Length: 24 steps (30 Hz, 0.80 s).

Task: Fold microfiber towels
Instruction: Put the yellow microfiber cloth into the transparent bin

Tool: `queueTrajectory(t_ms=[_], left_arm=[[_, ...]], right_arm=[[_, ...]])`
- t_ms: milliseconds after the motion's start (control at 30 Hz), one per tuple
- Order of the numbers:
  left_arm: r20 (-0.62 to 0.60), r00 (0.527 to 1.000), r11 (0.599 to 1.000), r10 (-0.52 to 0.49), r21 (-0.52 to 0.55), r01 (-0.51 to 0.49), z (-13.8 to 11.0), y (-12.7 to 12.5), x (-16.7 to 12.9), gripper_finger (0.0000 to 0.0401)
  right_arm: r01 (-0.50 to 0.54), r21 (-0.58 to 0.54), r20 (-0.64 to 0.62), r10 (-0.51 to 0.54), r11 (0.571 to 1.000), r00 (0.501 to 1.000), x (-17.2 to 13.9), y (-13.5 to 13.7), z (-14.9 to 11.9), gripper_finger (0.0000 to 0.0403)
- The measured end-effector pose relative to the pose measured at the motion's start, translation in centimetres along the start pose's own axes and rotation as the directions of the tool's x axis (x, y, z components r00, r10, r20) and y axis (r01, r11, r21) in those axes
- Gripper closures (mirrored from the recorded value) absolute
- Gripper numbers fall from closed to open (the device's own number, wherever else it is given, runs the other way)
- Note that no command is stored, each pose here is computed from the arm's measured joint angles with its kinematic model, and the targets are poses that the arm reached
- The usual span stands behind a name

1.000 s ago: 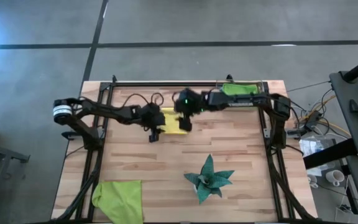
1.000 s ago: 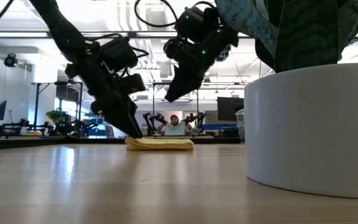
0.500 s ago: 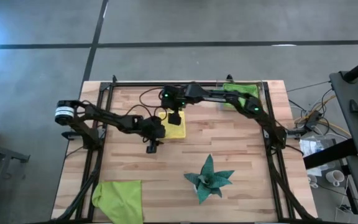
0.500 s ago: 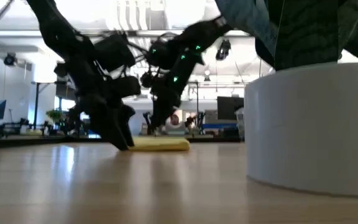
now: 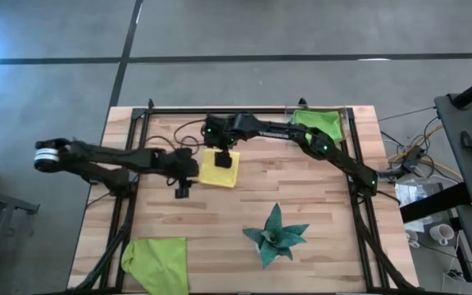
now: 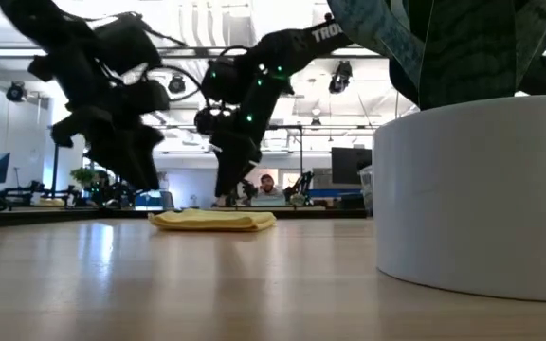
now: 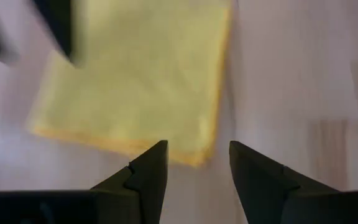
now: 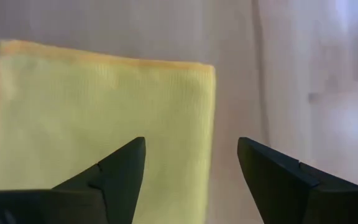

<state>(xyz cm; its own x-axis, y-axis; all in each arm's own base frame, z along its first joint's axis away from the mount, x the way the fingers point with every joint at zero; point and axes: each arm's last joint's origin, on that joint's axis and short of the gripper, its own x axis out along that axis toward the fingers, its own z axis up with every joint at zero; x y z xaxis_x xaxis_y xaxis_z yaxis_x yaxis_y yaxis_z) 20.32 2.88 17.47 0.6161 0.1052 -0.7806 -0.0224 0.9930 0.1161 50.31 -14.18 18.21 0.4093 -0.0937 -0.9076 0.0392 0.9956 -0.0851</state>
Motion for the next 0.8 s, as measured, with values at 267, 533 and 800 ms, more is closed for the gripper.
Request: queueTrajectory(t_ms=[267, 533, 800], left_arm=[[0.394, 0.912, 0.992, 0.111, -0.091, -0.081, 0.5, 0.2, 1.2, 0.0244], [0.342, 0.913, 0.970, 0.221, -0.174, -0.169, 3.3, 1.4, 6.9, 0.0244], [0.151, 0.965, 0.969, 0.213, -0.159, -0.188, 6.0, 2.7, 11.1, 0.0244]], right_arm=[[-0.006, 0.075, -0.115, 0.015, 0.997, 0.993, -2.4, -0.1, -0.7, 0.0157], [0.072, 0.040, -0.188, -0.063, 0.997, 0.980, -9.8, -0.3, -1.5, 0.0157], [0.094, 0.106, -0.147, -0.078, 0.990, 0.986, -18.5, 0.8, -3.0, 0.0167]])
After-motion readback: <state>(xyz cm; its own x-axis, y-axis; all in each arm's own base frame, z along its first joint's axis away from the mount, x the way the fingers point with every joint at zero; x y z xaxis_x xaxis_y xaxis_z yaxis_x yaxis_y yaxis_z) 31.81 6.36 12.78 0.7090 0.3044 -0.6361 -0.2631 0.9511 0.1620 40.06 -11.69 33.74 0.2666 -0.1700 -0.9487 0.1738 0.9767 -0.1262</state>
